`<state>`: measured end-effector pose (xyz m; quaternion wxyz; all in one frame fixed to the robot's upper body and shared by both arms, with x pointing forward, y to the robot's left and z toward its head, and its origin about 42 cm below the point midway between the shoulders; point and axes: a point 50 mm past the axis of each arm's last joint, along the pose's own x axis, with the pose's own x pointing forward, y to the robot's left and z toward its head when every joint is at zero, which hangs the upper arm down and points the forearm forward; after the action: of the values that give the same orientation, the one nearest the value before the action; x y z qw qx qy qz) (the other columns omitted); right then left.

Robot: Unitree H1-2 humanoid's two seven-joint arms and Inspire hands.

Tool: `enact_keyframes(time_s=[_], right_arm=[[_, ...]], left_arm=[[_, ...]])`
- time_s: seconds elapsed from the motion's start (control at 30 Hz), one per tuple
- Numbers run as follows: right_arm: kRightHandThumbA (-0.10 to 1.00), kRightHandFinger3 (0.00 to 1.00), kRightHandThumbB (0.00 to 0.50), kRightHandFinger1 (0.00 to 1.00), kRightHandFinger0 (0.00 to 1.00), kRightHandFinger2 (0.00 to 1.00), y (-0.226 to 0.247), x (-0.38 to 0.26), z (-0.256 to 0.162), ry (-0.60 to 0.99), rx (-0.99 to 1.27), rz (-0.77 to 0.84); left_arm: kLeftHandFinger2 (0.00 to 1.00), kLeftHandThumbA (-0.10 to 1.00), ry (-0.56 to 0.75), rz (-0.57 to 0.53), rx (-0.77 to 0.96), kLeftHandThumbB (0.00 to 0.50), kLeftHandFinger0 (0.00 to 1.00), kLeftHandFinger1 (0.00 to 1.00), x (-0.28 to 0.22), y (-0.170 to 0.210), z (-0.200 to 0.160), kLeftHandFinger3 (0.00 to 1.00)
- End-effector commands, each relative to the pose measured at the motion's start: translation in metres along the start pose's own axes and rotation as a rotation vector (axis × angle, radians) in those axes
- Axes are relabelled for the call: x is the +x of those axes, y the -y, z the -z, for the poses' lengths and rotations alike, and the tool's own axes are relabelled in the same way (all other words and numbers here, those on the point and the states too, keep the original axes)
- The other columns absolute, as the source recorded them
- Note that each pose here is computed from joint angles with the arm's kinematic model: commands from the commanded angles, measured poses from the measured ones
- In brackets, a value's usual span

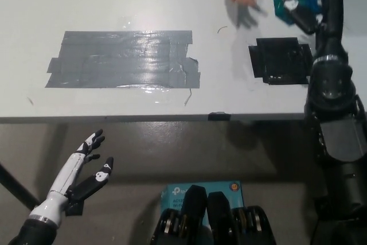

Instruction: A rubick's cube is kept in the black marked spot on the table and the robot uses its right arm to pick it up and hands it to a person

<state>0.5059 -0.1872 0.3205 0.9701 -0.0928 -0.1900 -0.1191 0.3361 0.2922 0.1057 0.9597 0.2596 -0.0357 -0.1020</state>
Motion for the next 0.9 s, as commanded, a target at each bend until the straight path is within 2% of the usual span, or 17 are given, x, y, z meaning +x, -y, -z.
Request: enact_keyframes(time_s=[0.0, 0.13, 0.4, 0.63, 0.7, 0.73, 0.8, 0.87], right_arm=[[-0.1, 0.83, 0.194, 0.35, 0.0, 0.77, -0.033, 0.027, -0.116, 0.249, 0.013, -0.04], [-0.1, 0.84, 0.203, 0.39, 0.0, 0.8, -0.052, 0.04, -0.109, 0.221, -0.042, -0.08], [-0.1, 0.85, 0.192, 0.37, 0.0, 0.79, -0.083, 0.06, -0.081, 0.15, -0.116, -0.136], [-0.1, 0.85, 0.196, 0.38, 0.0, 0.8, -0.108, 0.058, -0.055, 0.068, -0.196, -0.188], [-0.1, 0.83, 0.2, 0.32, 0.0, 0.72, -0.11, 0.057, -0.047, 0.041, -0.208, -0.191], [-0.1, 0.82, 0.2, 0.23, 0.0, 0.61, -0.111, 0.058, -0.042, 0.024, -0.215, -0.194], [-0.1, 0.78, 0.204, 0.16, 0.0, 0.54, -0.111, 0.057, -0.034, 0.0, -0.224, -0.196], [-0.1, 0.77, 0.204, 0.16, 0.0, 0.53, -0.109, 0.057, -0.024, -0.031, -0.237, -0.208]], left_arm=[[1.0, 0.51, 0.085, -0.012, 0.026, 0.066, 0.91, 1.0, 0.01, -0.015, -0.015, 1.0], [1.0, 0.51, 0.081, -0.006, 0.027, 0.062, 0.9, 1.0, 0.01, -0.012, -0.017, 1.0], [1.0, 0.5, 0.089, 0.002, 0.042, 0.075, 0.9, 1.0, 0.015, -0.016, -0.021, 1.0], [1.0, 0.44, 0.092, 0.008, 0.036, 0.075, 0.88, 0.99, 0.016, -0.014, -0.019, 1.0], [1.0, 0.44, 0.095, 0.008, 0.035, 0.075, 0.88, 0.99, 0.016, -0.014, -0.018, 1.0], [1.0, 0.44, 0.092, 0.009, 0.039, 0.076, 0.88, 0.99, 0.016, -0.014, -0.018, 1.0], [1.0, 0.44, 0.086, 0.012, 0.042, 0.076, 0.88, 0.99, 0.015, -0.015, -0.019, 1.0], [1.0, 0.44, 0.082, 0.014, 0.045, 0.075, 0.88, 0.99, 0.015, -0.015, -0.019, 1.0]])
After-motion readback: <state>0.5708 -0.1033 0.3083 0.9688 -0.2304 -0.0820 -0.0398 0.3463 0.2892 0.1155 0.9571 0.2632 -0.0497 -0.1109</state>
